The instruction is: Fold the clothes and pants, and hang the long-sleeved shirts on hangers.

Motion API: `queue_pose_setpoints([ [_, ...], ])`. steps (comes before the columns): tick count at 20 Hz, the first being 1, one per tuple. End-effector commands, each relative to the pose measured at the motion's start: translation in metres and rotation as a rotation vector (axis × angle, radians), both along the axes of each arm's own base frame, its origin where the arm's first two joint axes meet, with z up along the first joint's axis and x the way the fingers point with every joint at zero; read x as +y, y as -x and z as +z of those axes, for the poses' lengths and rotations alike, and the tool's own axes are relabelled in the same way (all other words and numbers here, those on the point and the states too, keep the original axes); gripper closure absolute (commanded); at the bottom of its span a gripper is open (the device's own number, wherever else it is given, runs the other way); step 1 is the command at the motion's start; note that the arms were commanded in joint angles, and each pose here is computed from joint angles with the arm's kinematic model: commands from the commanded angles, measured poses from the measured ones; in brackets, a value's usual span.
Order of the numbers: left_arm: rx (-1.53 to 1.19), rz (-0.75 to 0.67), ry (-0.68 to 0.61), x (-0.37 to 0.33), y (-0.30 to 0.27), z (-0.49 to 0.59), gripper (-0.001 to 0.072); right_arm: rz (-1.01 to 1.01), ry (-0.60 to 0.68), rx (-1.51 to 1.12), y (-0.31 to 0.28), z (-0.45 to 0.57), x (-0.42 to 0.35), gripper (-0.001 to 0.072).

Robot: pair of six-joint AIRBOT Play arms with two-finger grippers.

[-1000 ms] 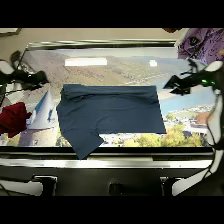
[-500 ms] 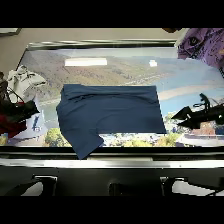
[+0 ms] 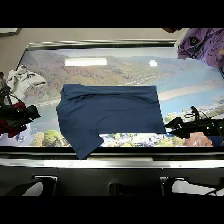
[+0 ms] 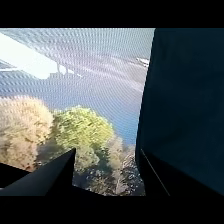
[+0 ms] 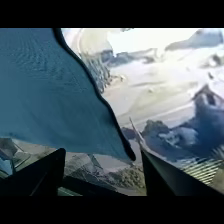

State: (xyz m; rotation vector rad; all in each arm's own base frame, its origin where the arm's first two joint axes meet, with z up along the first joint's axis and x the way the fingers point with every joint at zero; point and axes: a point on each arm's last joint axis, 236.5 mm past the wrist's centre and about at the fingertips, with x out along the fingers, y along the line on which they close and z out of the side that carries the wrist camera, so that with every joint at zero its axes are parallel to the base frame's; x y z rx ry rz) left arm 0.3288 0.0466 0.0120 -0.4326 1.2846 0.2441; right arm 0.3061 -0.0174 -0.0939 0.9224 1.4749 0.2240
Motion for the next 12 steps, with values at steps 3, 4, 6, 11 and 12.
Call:
queue_pose_setpoints([
  [3,0.011,0.038,0.011,0.0,0.002,-0.001,0.0086,0.011,-0.032,0.028,0.003,-0.016,0.009,0.0166],
  [4,0.012,0.044,0.013,0.0,0.003,-0.001,0.0085,0.033,-0.042,0.039,0.005,-0.017,0.016,0.0167],
  [6,0.019,0.044,0.015,0.0,0.004,-0.001,0.0085,0.061,-0.047,0.052,0.006,-0.018,0.027,0.0254],
  [11,0.027,0.046,0.076,0.002,0.011,-0.005,0.0085,0.074,-0.039,0.042,0.004,-0.019,0.029,0.0681],
  [12,0.011,0.046,0.137,-0.001,0.011,-0.009,0.0086,0.075,-0.038,0.042,0.004,-0.019,0.029,0.0682],
])
